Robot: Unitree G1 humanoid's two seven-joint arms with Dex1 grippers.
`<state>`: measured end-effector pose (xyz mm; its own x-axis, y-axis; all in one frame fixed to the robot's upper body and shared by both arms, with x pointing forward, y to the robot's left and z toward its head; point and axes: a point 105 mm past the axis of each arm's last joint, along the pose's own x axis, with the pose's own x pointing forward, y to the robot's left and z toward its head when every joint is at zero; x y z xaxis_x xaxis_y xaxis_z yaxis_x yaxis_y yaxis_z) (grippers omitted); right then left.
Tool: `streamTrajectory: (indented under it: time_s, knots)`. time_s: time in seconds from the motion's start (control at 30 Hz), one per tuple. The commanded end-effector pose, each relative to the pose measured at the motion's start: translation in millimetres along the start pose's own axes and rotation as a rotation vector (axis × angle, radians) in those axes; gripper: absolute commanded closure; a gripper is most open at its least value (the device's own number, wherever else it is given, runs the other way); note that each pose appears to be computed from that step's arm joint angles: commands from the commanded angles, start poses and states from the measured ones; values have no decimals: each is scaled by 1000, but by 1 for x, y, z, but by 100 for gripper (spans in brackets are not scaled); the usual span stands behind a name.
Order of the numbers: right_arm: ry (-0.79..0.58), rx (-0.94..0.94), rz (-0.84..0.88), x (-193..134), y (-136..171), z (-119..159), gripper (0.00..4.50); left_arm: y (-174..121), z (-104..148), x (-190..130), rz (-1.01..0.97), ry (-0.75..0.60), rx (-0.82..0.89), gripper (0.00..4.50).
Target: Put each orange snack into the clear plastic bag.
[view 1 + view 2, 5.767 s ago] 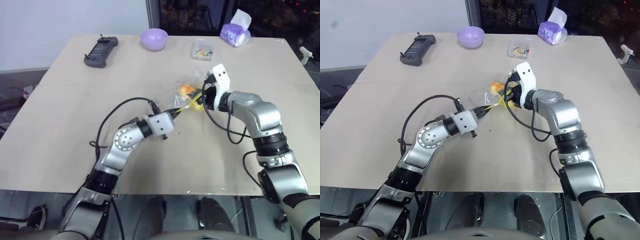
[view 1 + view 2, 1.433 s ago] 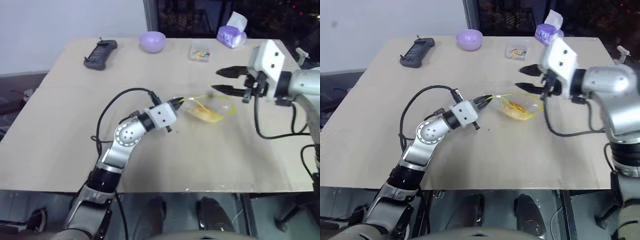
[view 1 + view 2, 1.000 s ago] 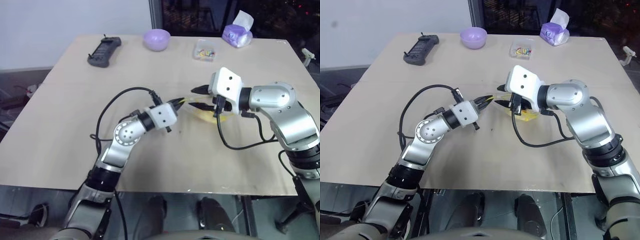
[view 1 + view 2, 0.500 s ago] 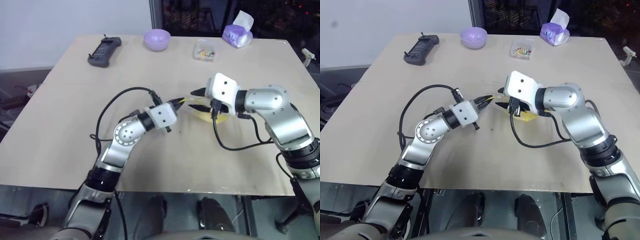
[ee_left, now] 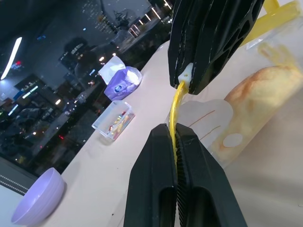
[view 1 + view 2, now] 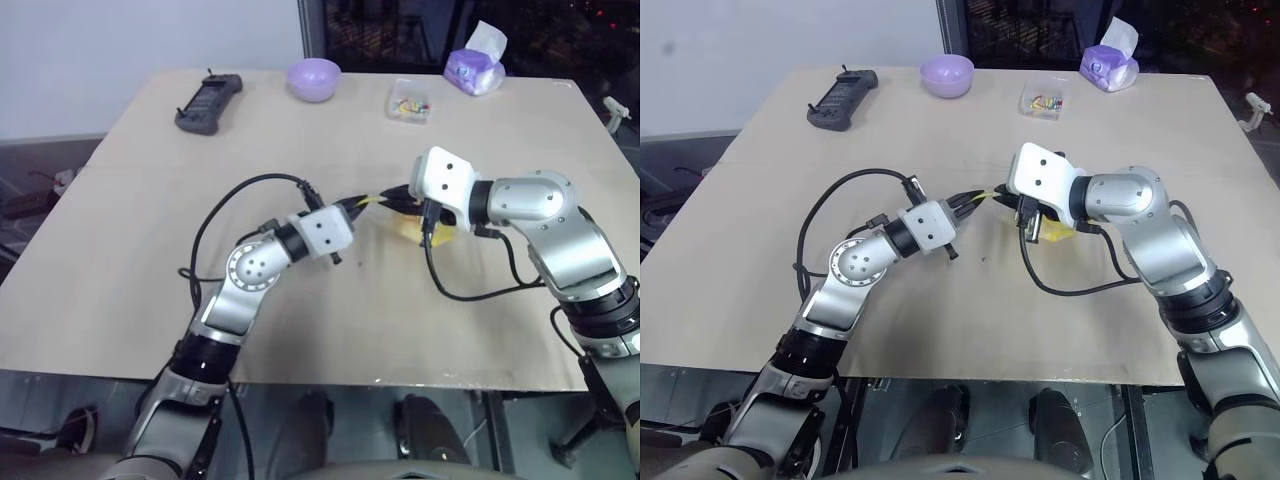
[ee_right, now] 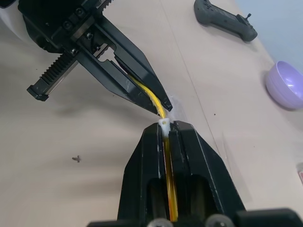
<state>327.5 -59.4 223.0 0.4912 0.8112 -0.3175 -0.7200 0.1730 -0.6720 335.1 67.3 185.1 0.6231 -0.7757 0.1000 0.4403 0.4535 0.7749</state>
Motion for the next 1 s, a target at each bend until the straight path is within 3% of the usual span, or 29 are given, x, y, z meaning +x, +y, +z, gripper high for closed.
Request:
streamTrajectory:
  time_s: [0.03, 0.17, 0.5, 0.8, 1.0]
  knots:
    - [0, -33, -27, -6, -6, 3, 447, 22, -4, -5, 97, 52, 46, 450]
    - [41, -19, -48, -12, -10, -7, 447, 48, -31, -19, 237, 199, 58, 450]
    - [181, 17, -121, -32, -20, -39, 447, 65, -53, -38, 361, 344, 72, 450]
    - [320, 70, -153, -64, -23, -64, 447, 66, -55, -41, 370, 360, 69, 450]
    - [265, 89, -157, -64, -23, -49, 447, 63, -55, -36, 356, 352, 60, 450]
